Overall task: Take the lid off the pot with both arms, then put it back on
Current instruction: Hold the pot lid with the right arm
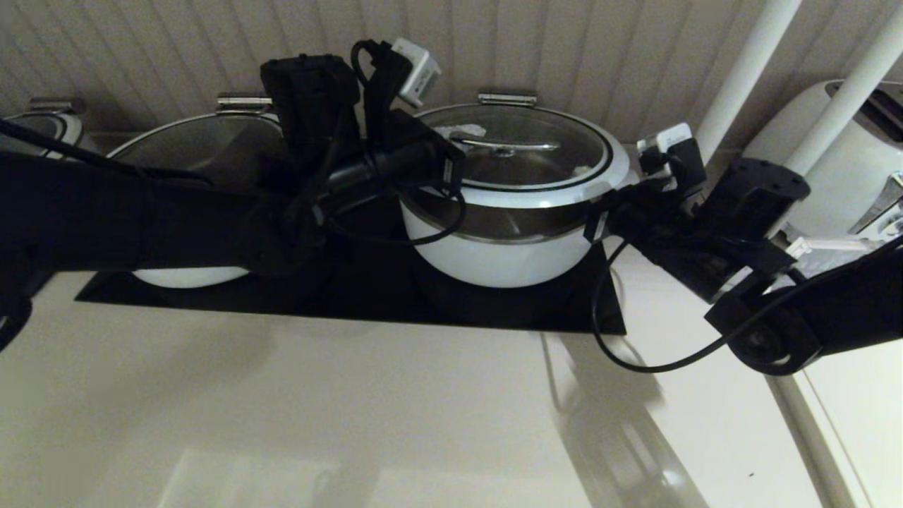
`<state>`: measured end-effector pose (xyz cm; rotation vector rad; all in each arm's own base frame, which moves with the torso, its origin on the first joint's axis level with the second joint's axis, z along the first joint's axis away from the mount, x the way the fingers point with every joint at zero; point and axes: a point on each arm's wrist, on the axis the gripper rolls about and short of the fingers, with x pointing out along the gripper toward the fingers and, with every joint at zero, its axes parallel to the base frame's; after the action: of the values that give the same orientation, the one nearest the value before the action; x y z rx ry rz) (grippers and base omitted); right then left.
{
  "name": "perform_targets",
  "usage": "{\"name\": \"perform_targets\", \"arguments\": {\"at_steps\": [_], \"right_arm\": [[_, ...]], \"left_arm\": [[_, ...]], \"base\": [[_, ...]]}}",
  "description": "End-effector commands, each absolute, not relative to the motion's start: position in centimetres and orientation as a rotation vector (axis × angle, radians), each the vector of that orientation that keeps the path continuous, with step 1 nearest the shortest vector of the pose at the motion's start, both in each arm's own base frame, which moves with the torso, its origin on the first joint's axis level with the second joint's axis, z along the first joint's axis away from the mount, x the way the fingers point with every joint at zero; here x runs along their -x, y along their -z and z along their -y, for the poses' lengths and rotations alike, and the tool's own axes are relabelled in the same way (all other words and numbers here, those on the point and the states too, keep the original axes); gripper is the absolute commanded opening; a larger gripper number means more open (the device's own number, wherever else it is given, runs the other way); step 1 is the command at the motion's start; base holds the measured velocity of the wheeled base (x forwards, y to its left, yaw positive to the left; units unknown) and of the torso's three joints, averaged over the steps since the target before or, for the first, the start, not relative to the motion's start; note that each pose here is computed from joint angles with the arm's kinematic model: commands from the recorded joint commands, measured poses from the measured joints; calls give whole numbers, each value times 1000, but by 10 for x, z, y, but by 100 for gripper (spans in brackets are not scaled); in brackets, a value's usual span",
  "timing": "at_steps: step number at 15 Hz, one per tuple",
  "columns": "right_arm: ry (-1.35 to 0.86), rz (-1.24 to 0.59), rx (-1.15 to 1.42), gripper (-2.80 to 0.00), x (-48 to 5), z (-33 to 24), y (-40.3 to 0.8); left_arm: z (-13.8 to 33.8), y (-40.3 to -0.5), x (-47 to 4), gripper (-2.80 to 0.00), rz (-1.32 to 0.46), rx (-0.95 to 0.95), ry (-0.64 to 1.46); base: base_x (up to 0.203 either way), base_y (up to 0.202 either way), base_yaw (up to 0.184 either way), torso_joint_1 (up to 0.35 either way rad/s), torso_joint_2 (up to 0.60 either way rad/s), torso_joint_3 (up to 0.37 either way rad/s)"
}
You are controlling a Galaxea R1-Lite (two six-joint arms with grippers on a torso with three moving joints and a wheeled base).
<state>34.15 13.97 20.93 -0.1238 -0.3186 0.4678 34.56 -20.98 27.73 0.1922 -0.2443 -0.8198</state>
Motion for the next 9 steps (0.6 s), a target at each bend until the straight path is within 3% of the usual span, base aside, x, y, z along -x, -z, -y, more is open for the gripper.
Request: {"name": "perform_targets", "arguments": {"at_steps": [1, 9], "right_arm": [[-468, 327, 124, -280, -341, -140, -211], [-467, 338, 123, -280, -340, -140, -212]], "left_arm": [[200, -278, -338, -280, 234, -200, 812], [156, -265, -327, -280, 167, -250, 729]], "base": [[0, 0, 0, 0, 0, 0], [0, 0, 0, 0, 0, 0]]}}
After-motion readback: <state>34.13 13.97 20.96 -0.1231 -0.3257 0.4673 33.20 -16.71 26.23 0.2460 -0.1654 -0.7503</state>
